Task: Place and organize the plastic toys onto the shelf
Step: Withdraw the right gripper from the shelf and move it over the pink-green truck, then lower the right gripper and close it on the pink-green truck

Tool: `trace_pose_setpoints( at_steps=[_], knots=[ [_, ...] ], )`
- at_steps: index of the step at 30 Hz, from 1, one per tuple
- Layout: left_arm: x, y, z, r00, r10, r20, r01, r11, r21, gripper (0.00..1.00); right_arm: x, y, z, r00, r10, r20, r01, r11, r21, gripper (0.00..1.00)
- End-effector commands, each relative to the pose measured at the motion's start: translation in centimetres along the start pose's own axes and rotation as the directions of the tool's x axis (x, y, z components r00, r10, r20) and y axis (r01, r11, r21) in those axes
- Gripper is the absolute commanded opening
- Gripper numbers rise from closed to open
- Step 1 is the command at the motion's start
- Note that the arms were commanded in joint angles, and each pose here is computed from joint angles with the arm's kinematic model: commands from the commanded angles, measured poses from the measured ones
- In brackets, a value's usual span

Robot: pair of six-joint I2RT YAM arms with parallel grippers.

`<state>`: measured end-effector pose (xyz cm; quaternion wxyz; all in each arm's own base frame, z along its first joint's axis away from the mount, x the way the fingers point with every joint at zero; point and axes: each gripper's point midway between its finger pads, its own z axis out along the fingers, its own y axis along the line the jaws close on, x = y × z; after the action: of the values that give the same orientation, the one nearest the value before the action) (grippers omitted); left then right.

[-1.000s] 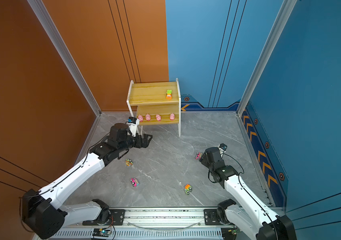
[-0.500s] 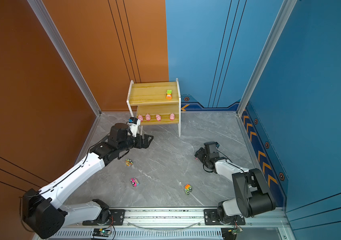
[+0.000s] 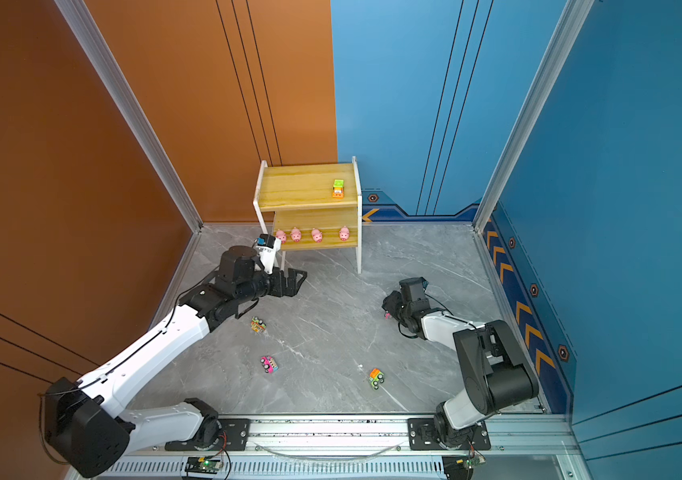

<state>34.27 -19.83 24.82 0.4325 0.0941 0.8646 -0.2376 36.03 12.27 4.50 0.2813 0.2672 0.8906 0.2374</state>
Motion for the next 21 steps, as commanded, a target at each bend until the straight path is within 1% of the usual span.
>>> trace_pose_setpoints(
  at_steps=[1, 6, 9, 12, 14, 17, 19, 21],
  knots=[
    [-1.2, -0.3, -0.6, 1.000, -0.010, 0.020, 0.009, 1.000, 0.014, 0.98, -0.2, 2.6, -0.8, 0.999, -0.046, 0.014, 0.047, 0.998, -0.044, 0.57],
    [-1.3, -0.1, -0.8, 1.000, -0.014, 0.026, 0.014, 1.000, 0.009, 0.98, 0.8, 6.3, -0.7, 0.998, -0.069, 0.006, 0.069, 0.988, -0.138, 0.56],
    [-1.3, 0.0, -0.7, 1.000, -0.011, 0.026, 0.011, 1.000, 0.005, 0.98, 1.8, 8.6, -0.9, 0.990, -0.137, -0.014, 0.133, 0.978, -0.162, 0.54],
    [-1.3, 0.0, -0.6, 1.000, -0.011, 0.023, 0.011, 1.000, 0.006, 0.98, 1.5, 8.0, -2.1, 0.969, -0.245, 0.018, 0.246, 0.968, -0.053, 0.55],
    [-1.2, -0.1, -0.6, 1.000, -0.014, 0.022, 0.014, 1.000, 0.011, 0.98, 1.1, 6.6, -2.8, 0.958, -0.284, 0.031, 0.283, 0.959, 0.025, 0.55],
    [-1.1, -0.1, -0.4, 1.000, -0.015, 0.015, 0.015, 1.000, 0.012, 0.98, 0.2, 4.1, -3.9, 0.940, -0.337, 0.047, 0.326, 0.932, 0.156, 0.58],
    [-1.1, 0.0, -0.3, 1.000, -0.016, 0.013, 0.016, 1.000, 0.011, 0.98, 0.0, 3.0, -4.2, 0.933, -0.356, 0.048, 0.339, 0.918, 0.204, 0.61],
    [-1.1, -0.1, -0.3, 1.000, -0.015, 0.012, 0.015, 1.000, 0.013, 0.98, 0.1, 2.7, -4.0, 0.931, -0.362, 0.036, 0.347, 0.913, 0.213, 0.64]
  ],
)
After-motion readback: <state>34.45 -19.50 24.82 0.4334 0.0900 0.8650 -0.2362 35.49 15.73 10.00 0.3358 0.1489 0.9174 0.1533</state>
